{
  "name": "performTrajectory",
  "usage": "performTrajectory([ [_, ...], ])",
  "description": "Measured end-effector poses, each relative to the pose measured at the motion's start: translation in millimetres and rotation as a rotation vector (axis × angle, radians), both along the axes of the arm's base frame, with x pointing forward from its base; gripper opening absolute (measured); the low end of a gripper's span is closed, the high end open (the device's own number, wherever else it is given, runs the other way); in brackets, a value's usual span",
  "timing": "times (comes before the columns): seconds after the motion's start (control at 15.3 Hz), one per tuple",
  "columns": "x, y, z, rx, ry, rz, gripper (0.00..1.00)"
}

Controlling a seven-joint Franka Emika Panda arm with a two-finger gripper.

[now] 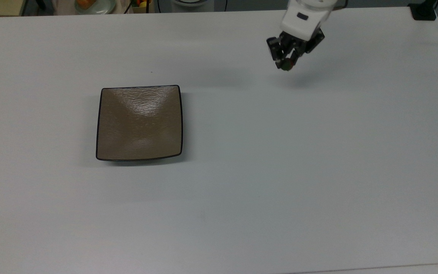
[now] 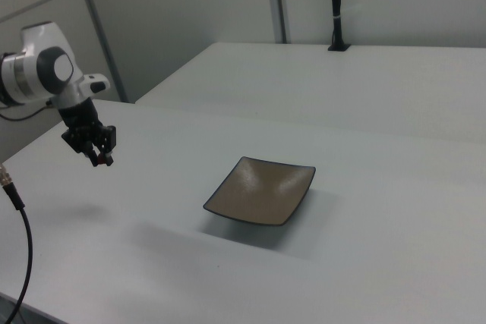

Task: Strawberries on a ceramic plate
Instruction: 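Lift the strawberry and carry it toward the square plate, then lower the held strawberry onto the center of the plate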

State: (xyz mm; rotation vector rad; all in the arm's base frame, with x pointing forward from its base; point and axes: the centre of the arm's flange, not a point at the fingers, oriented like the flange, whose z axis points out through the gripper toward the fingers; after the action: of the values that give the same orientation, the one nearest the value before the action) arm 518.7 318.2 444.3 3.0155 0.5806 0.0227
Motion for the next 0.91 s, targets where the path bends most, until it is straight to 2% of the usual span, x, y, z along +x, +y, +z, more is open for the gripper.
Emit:
performTrajectory([
  [0.26,2.6,-54.9,61.3,0.031,0.055,-0.009,0.37],
  [0.46,5.3,-97.0,100.0,0.054,0.049,-0.021,0.37],
  [0.91,26.4,-177.5,113.9,0.062,0.029,-0.053,0.37],
])
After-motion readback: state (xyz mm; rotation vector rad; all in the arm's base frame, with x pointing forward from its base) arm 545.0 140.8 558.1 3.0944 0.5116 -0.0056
